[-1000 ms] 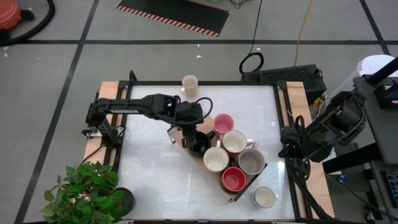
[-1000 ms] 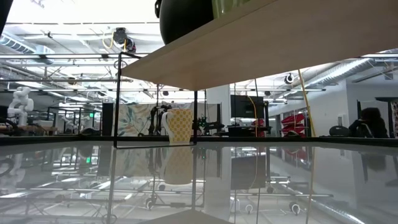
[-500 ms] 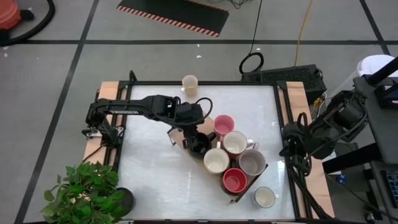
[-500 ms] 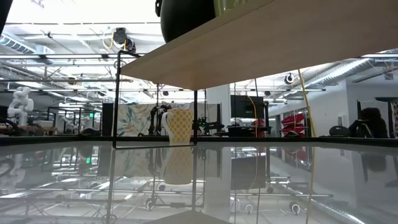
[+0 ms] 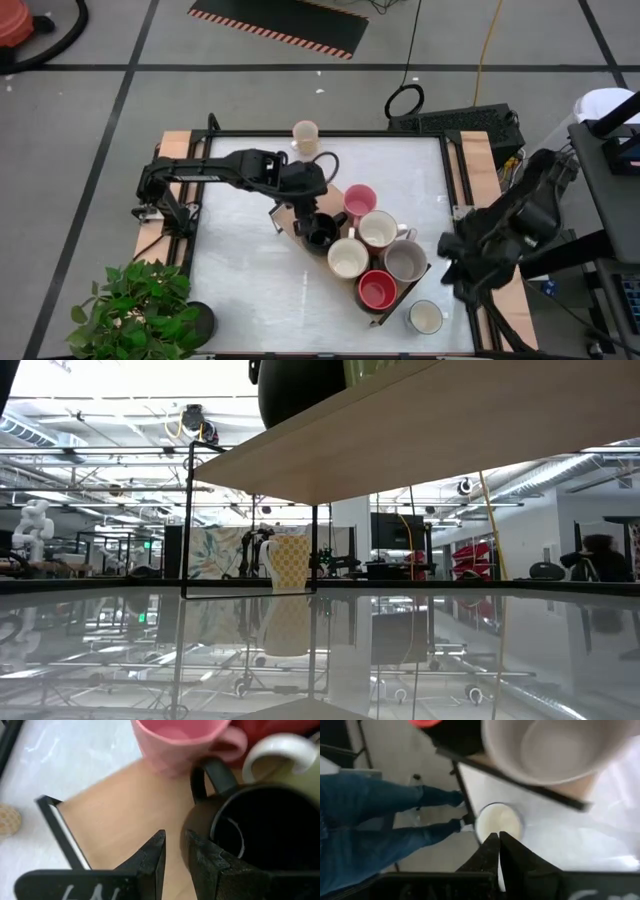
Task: Place coffee mugs
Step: Put the black mug on the shelf, then put the blue-white mug on the shelf
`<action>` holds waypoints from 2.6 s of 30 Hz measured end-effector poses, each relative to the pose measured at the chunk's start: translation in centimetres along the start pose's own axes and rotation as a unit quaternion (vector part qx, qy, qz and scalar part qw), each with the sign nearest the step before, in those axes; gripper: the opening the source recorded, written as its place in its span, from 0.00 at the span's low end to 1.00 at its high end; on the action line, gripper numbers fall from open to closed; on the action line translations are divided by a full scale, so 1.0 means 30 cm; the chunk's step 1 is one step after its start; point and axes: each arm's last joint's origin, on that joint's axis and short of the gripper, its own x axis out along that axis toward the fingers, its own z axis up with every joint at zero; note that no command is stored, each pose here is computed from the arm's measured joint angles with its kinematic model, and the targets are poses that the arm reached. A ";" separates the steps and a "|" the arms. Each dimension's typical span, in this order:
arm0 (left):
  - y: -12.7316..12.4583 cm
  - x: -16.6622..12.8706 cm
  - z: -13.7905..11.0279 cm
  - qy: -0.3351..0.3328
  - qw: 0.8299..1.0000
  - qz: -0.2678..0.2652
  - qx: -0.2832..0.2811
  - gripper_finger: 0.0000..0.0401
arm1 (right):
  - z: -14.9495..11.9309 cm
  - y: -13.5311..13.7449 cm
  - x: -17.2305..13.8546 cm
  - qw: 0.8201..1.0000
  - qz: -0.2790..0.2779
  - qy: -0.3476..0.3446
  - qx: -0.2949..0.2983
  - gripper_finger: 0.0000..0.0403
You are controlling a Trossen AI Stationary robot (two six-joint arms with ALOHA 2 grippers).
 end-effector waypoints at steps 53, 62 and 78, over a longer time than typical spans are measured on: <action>0.367 -0.272 -0.015 -0.102 0.981 0.150 -0.073 0.20 | -0.175 -0.180 0.486 0.999 -0.023 0.019 0.045 0.22; 0.367 -0.272 -0.015 -0.102 0.981 0.150 -0.074 0.20 | -0.180 -0.198 0.520 0.999 -0.005 0.006 0.037 0.27; 0.367 -0.272 -0.015 -0.103 0.980 0.149 -0.083 0.20 | -0.184 -0.212 0.524 1.000 -0.022 0.010 0.012 0.03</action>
